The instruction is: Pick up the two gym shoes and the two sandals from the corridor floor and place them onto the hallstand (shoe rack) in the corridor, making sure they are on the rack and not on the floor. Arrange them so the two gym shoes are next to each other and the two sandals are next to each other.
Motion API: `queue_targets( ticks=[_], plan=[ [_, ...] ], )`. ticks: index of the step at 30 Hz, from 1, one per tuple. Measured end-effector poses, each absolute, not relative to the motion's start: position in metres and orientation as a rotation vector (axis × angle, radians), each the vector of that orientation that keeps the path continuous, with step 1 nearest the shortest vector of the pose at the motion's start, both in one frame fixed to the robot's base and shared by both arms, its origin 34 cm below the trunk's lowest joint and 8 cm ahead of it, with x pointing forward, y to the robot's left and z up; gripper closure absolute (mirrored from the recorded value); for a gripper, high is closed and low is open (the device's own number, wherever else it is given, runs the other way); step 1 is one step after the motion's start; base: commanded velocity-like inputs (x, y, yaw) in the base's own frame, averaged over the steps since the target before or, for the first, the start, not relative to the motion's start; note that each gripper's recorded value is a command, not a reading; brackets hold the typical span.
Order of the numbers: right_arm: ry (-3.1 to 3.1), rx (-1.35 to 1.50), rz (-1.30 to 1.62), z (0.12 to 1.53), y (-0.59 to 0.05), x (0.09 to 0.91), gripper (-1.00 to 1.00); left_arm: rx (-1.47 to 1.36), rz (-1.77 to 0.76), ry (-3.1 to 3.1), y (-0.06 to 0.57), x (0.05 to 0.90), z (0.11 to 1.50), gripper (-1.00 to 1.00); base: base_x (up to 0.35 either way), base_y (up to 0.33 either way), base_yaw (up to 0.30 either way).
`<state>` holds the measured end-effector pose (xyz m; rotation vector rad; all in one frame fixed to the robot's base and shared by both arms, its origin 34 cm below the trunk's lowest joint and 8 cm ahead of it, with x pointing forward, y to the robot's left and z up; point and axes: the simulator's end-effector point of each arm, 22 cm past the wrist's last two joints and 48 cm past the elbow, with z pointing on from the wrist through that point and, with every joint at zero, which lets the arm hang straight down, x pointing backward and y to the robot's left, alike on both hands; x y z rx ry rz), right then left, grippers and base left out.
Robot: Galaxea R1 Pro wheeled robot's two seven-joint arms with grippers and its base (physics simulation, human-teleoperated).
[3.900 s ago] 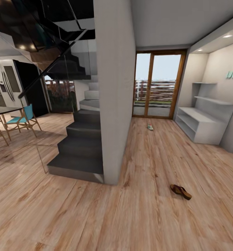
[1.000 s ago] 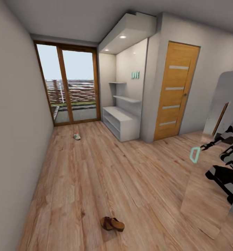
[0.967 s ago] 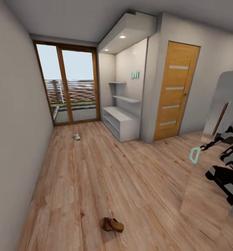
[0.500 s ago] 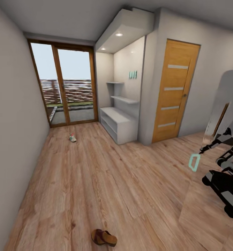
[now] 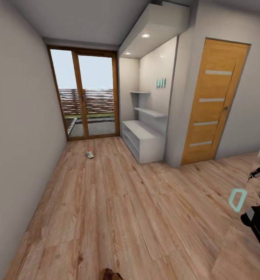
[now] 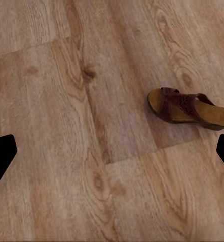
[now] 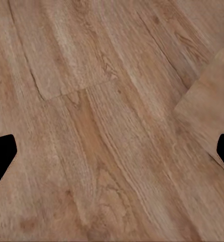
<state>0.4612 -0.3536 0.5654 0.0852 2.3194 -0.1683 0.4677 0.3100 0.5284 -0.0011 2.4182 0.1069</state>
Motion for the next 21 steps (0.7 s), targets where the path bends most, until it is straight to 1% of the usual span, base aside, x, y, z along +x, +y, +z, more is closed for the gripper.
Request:
queue_targets(
  ticks=[13,21],
  plan=[
    [2.32,0.085,-0.168,0.5651,-0.3534,0.4609,-1.0,-0.002,0.108,2.418,0.3103,0.4677,0.5284,-1.0,0.281,-0.212,0.274],
    [2.321,0.086,-0.168,0.5647,-0.3533,0.4606,-1.0,-0.003,0.108,2.418,0.3105,0.4677,0.5284,-1.0,0.24,-0.242,0.276]
  ],
)
